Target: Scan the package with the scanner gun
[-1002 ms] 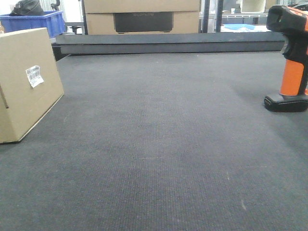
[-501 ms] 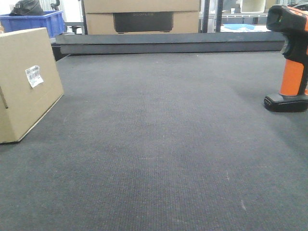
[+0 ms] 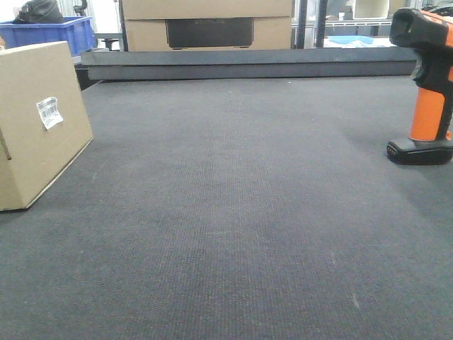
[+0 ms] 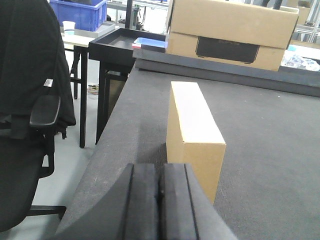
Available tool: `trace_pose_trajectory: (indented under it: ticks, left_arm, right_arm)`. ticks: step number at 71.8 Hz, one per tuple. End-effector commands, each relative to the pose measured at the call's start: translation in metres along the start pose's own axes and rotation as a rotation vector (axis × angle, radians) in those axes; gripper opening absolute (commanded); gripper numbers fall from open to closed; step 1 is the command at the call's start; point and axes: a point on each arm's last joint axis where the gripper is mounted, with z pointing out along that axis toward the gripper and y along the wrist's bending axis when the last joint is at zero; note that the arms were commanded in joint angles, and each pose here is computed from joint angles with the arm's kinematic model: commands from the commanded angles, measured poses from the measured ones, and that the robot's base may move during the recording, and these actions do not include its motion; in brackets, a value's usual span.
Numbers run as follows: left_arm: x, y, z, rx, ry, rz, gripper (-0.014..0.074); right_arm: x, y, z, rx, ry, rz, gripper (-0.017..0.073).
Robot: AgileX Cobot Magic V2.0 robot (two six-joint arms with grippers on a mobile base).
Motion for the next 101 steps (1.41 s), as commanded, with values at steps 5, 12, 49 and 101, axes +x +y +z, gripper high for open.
trace_pose_trajectory:
  ticks: [5,12,49,101]
  left_arm:
    - [-0.001,0.0,-0.001,0.002,-0.021,0.0,-0.0097]
    - [-0.001,0.0,-0.001,0.002,-0.021,0.0,-0.0097]
    - [-0.001,0.0,-0.001,0.002,-0.021,0.0,-0.0097]
    - [0.079,-0.006,0.044,0.135,-0.188,0.048,-0.0101]
  right_arm:
    - [0.0,0.0,0.0,-0.001,-0.006,-0.006,-0.0169]
    - [0.0,0.0,0.0,-0.001,-0.006,-0.006,-0.0169]
    - [0.0,0.0,0.0,-0.001,-0.006,-0.006,-0.0169]
    - [0.0,0.0,0.0,-0.001,-0.006,-0.006,-0.0169]
